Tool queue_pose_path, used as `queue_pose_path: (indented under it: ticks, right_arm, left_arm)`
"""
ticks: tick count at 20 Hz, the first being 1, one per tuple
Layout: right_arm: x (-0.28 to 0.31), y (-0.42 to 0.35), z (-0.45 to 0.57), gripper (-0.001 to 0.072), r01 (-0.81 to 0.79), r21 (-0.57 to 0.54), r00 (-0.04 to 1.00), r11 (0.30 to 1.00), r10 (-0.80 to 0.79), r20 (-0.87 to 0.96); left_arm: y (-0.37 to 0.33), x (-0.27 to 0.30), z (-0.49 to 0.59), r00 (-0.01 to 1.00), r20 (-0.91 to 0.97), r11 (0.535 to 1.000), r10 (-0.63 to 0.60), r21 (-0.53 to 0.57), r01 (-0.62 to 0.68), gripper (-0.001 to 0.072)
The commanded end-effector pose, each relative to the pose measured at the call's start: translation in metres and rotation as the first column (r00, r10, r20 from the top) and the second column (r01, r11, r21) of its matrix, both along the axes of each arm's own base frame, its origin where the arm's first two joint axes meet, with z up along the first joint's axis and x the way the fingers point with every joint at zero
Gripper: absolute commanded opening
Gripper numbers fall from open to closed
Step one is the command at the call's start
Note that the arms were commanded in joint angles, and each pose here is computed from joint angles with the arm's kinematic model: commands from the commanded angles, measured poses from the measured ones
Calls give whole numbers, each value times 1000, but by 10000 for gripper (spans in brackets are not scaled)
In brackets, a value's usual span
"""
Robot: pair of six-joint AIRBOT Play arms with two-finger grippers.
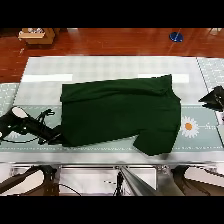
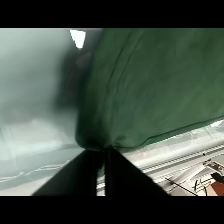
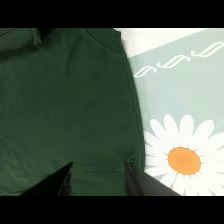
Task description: Fold the shirts.
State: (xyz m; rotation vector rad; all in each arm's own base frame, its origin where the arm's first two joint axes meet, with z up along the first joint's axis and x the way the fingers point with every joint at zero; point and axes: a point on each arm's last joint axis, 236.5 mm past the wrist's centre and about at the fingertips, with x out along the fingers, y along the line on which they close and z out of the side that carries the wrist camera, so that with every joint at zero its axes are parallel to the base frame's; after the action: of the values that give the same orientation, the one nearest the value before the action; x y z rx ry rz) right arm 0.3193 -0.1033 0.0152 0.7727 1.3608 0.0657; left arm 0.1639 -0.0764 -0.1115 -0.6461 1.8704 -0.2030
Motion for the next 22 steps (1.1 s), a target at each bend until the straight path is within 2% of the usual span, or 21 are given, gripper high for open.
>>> queue_pose_path:
  ticks: [1,4,6,8,10,15,22]
  right_arm:
    - [-4,-1,2,410,-2,-9,1000,1000,2,-11]
    - [-47,-24,-24,410,-40,-122,980,992,15,-197]
    - [-65,-11,-41,410,-51,-75,967,996,31,-255]
    - [-76,16,-55,410,-86,11,957,996,86,-278]
    - [-87,38,-70,410,-151,47,940,987,158,-304]
    - [-102,60,-98,422,-295,11,896,956,280,-344]
    - [-107,77,-110,422,-249,58,906,967,254,-339]
  left_arm:
    - [-5,1,-5,1000,2,1000,-14,12,14,28]
    - [-4,1,-5,1000,4,1000,-23,12,23,28]
    - [-4,1,-5,1000,9,1000,-29,10,29,28]
    - [-4,1,-5,1000,10,1000,-28,11,28,28]
    - [-4,3,-6,1000,16,1000,-25,14,25,28]
    - [-4,2,-6,1000,14,1000,-28,12,28,28]
    - [-4,3,-6,998,29,999,-47,7,47,28]
